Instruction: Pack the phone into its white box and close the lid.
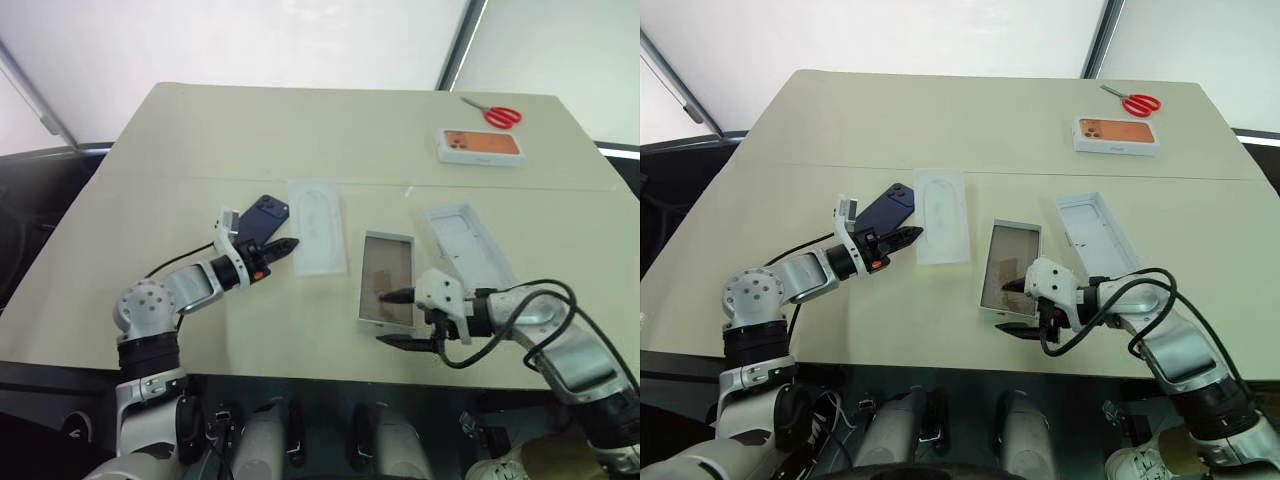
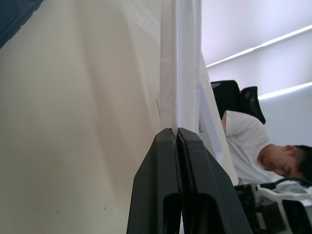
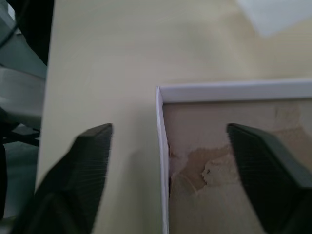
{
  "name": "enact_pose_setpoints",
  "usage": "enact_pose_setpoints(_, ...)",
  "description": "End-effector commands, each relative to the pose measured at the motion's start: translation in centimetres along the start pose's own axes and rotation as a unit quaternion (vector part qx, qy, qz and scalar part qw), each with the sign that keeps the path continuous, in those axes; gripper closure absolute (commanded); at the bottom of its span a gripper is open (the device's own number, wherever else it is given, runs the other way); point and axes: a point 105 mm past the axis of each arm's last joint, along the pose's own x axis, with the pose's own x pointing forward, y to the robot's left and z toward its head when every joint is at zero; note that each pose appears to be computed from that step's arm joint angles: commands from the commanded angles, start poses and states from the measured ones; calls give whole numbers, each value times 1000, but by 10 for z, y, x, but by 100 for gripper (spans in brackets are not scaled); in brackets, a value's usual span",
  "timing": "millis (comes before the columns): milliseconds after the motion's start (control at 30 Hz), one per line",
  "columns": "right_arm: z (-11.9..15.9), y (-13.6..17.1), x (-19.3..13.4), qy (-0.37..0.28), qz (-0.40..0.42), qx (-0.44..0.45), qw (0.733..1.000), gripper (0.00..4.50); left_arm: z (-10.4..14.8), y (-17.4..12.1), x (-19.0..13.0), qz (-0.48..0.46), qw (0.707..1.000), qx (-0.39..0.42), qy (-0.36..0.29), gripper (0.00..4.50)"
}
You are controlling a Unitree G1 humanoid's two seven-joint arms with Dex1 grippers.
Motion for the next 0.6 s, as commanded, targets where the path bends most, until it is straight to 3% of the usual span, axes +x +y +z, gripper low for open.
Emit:
enact_pose_setpoints(33,3,-2,1,1,-1,-34,999,289,15,-14,-2,-18,999,26,-21,450)
enact_pose_setpoints(133,14,-12,2,-20,-17,-46,999,445,25,-18,-2,-19,999,35,-36,450)
enact_pose_setpoints(400,23,-36,26,-13,-30,-139,990,445,48,-37,8,-48,996,14,-71,450)
enact_pose_setpoints(600,36,-60,43,-35,-54,-144,987,445,44,-40,13,-50,997,5,-58,450)
